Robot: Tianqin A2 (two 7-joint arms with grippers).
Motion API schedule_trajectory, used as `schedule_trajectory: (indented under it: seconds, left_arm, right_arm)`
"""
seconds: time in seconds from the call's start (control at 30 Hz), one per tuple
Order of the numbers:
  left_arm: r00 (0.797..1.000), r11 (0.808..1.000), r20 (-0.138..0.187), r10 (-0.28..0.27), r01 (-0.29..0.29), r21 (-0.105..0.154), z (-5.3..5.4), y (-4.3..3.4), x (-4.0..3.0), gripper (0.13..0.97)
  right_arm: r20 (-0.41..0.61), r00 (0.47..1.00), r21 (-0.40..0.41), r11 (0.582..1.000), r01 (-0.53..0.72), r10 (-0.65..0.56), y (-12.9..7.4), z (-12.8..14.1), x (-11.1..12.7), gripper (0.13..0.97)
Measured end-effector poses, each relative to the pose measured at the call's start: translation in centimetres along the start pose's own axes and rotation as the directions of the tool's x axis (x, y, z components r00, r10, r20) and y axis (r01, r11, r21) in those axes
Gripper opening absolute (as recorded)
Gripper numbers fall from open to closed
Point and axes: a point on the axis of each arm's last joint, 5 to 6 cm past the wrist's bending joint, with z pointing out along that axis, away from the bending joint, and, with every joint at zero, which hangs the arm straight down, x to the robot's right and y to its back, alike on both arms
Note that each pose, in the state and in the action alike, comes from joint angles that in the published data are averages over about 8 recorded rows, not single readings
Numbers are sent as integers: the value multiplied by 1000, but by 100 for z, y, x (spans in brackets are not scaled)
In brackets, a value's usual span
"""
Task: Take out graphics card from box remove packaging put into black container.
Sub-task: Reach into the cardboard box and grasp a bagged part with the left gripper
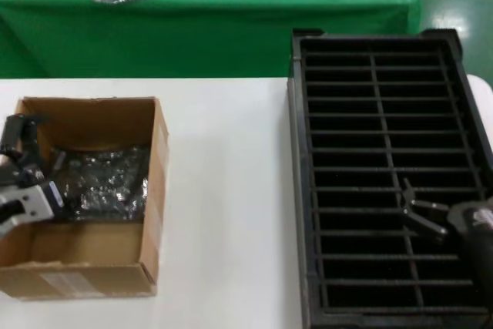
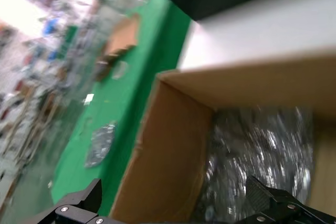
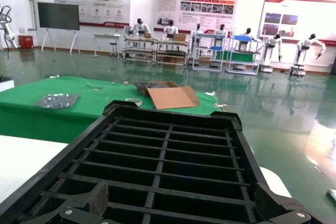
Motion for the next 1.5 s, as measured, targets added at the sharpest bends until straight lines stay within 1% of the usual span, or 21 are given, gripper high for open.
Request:
schedule_trajectory:
  seconds: [0.03, 0.1, 0.17, 0.23, 0.3, 0.4, 0.5, 0.57, 0.63, 0.7, 0.9, 1.07, 1.2, 1.3, 1.5]
  left_arm:
    - [999, 999, -22, 41, -42, -10, 51, 19, -44, 966]
    - [991, 993, -73, 111, -113, -23, 152, 53, -105, 966]
    - [979, 986, -127, 159, -164, -26, 247, 81, -136, 966]
    - [964, 979, -180, 195, -202, -24, 338, 108, -145, 966]
    - [949, 973, -225, 220, -230, -18, 421, 135, -139, 966]
    - [929, 966, -278, 244, -257, -9, 530, 176, -111, 966]
    - [916, 963, -310, 256, -271, -6, 622, 213, -70, 966]
    - [910, 961, -321, 261, -277, -6, 678, 233, -39, 966]
    - [908, 959, -323, 266, -284, -7, 734, 247, -9, 966]
    - [910, 957, -315, 271, -289, -11, 793, 257, 21, 966]
    - [916, 946, -257, 307, -324, -27, 966, 265, 108, 966]
    - [917, 935, -214, 336, -353, -43, 1061, 262, 164, 958]
    - [917, 929, -189, 350, -366, -53, 1100, 259, 179, 948]
    - [917, 927, -177, 357, -372, -58, 1109, 257, 180, 935]
    - [917, 925, -170, 361, -375, -58, 1064, 247, 176, 870]
  right_arm:
    - [0, 1000, 0, 1000, 0, 0, 0, 0, 0, 966]
    - [0, 1000, 0, 1000, 0, 0, 0, 0, 0, 966]
    - [0, 1000, 0, 1000, 0, 0, 0, 0, 0, 966]
    - [0, 1000, 0, 1000, 0, 0, 0, 0, 0, 966]
    - [0, 1000, 0, 1000, 0, 0, 0, 0, 0, 966]
    - [0, 1000, 0, 1000, 0, 0, 0, 0, 0, 966]
    - [0, 1000, 0, 1000, 0, 0, 0, 0, 0, 966]
    - [0, 1000, 0, 1000, 0, 0, 0, 0, 0, 966]
    - [0, 1000, 0, 1000, 0, 0, 0, 0, 0, 966]
    - [0, 1000, 0, 1000, 0, 0, 0, 0, 0, 966]
    - [0, 1000, 0, 1000, 0, 0, 0, 0, 0, 966]
    - [0, 1000, 0, 1000, 0, 0, 0, 0, 0, 966]
    - [0, 1000, 0, 1000, 0, 0, 0, 0, 0, 966]
    - [0, 1000, 0, 1000, 0, 0, 0, 0, 0, 966]
    - [0, 1000, 0, 1000, 0, 0, 0, 0, 0, 966]
